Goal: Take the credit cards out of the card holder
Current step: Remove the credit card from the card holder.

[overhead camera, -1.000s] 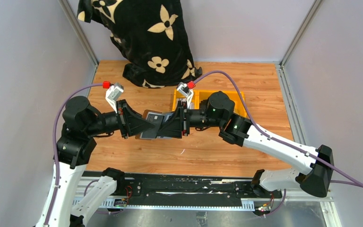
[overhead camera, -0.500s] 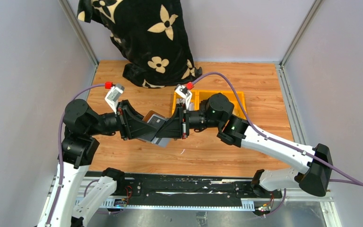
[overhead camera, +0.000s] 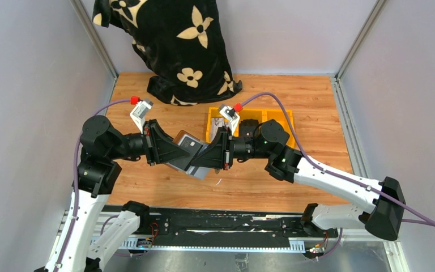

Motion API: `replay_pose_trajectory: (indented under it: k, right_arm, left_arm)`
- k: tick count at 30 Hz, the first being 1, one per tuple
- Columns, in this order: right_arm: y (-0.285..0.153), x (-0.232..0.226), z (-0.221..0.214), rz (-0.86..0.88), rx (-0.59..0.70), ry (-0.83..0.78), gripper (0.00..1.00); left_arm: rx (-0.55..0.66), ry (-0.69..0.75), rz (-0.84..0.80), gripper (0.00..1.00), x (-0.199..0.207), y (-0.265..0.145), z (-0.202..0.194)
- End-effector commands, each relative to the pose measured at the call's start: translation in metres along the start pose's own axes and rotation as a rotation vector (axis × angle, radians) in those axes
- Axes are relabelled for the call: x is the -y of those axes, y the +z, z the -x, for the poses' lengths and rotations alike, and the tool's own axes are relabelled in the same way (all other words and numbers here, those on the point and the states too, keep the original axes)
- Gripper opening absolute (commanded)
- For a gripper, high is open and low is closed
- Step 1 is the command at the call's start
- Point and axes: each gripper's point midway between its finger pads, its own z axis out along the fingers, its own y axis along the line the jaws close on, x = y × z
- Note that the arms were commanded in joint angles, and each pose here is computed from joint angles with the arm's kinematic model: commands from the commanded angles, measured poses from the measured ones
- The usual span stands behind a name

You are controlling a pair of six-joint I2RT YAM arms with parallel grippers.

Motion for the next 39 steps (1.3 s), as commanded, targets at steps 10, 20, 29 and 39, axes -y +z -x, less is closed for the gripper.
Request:
replay_pose_trajectory:
  k: [10, 20, 29, 39]
  right_arm:
    - [0.007, -0.003, 0.039, -0.017, 0.171, 0.003, 0.43]
    - [0.014, 0.007, 0.056, -0.004, 0.282, 0.062, 0.14]
    - [0.004, 0.007, 0.040, 0.013, 0.270, 0.059, 0.00]
    - [-0.009, 0.021, 0.020, -0.041, 0.255, 0.082, 0.00]
  left_arm:
    - [-0.014, 0.028, -0.053, 0.00, 0.021, -0.005, 0.001]
    - [-0.011, 0.035, -0.064, 0.01, 0.027, -0.006, 0.002]
    - [0.020, 0.066, -0.031, 0.16, 0.024, -0.006, 0.010]
    - [0.059, 0.086, -0.002, 0.13, 0.021, -0.005, 0.022]
